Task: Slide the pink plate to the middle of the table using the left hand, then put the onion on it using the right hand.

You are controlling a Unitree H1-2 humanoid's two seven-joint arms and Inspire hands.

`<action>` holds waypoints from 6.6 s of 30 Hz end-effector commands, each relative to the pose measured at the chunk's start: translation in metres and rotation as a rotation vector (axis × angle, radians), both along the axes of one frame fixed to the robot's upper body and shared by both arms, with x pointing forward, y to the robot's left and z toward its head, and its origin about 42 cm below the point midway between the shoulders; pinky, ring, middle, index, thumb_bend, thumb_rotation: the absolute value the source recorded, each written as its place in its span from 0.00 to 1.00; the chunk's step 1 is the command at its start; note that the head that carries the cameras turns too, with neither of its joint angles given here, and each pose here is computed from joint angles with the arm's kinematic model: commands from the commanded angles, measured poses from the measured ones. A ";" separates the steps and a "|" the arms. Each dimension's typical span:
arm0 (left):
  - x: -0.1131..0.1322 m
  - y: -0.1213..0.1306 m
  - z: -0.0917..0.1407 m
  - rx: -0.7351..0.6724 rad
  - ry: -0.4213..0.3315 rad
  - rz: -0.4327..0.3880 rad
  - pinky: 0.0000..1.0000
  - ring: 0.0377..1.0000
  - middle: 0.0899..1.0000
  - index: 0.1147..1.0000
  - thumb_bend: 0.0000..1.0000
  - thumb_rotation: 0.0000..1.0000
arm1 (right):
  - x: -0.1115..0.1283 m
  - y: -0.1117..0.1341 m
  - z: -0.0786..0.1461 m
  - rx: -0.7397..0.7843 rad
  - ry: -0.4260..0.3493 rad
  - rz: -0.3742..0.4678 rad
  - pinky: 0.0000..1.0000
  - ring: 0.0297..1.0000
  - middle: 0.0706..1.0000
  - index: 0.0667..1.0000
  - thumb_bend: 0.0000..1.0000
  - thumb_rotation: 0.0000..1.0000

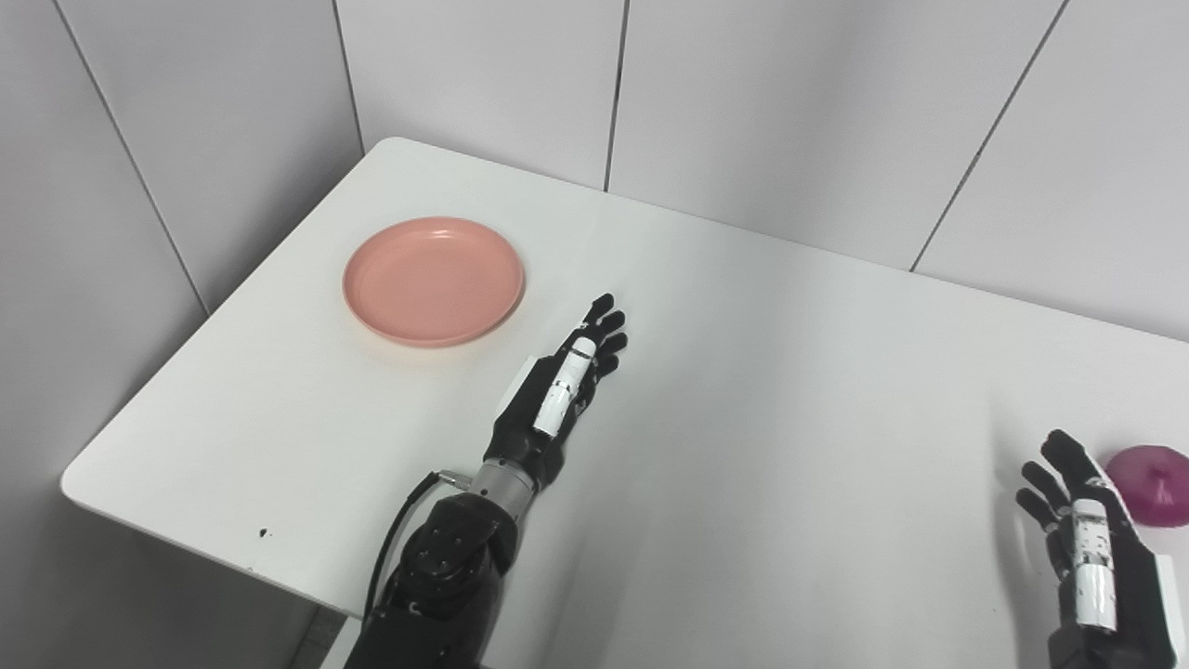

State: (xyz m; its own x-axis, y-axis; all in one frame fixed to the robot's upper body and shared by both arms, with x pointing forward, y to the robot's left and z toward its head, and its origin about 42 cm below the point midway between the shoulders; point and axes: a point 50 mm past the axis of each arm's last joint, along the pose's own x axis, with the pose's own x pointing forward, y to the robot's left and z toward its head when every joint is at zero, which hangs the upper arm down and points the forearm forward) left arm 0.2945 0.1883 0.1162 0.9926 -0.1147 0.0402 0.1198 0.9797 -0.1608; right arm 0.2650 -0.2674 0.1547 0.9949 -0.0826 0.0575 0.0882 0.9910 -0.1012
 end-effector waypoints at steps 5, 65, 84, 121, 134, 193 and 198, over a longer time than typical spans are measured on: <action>0.010 0.006 0.028 0.004 -0.102 0.002 1.00 0.97 0.99 0.97 0.39 1.00 | 0.006 -0.001 0.011 -0.002 -0.059 0.010 0.87 0.87 0.89 0.86 0.25 0.94; 0.060 0.095 0.113 0.168 -0.290 0.166 0.89 0.90 0.91 0.88 0.43 1.00 | 0.006 0.000 0.010 0.003 -0.038 0.001 0.91 0.88 0.89 0.86 0.30 0.95; 0.075 0.130 0.130 0.113 -0.283 0.227 0.91 0.90 0.90 0.87 0.39 1.00 | 0.005 -0.002 0.007 0.003 -0.044 -0.001 0.86 0.86 0.88 0.85 0.30 0.93; 0.119 0.205 0.168 0.127 -0.250 0.364 0.87 0.89 0.88 0.85 0.38 1.00 | 0.004 -0.002 0.008 -0.001 -0.029 0.001 0.78 0.84 0.86 0.82 0.40 0.90; 0.126 0.225 0.158 0.080 -0.180 0.404 0.84 0.86 0.86 0.85 0.34 1.00 | 0.004 -0.001 0.007 0.005 -0.029 0.002 0.78 0.84 0.87 0.83 0.33 0.89; 0.127 0.282 0.114 -0.002 -0.059 0.548 0.87 0.87 0.86 0.83 0.32 1.00 | 0.004 -0.009 0.004 -0.006 -0.033 -0.004 0.70 0.81 0.84 0.80 0.40 0.86; 0.124 0.288 0.108 0.004 -0.047 0.540 0.86 0.86 0.85 0.82 0.28 1.00 | 0.005 -0.008 0.005 -0.007 -0.035 -0.007 0.66 0.81 0.83 0.79 0.41 0.85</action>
State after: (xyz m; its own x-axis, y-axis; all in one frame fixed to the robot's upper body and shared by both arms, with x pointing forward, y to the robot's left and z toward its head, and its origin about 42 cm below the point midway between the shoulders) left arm 0.4100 0.4630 0.1897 0.9129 0.4078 -0.0181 -0.4049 0.8990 -0.1670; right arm 0.2648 -0.2739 0.1464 0.9953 -0.0930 0.0257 0.0950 0.9908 -0.0964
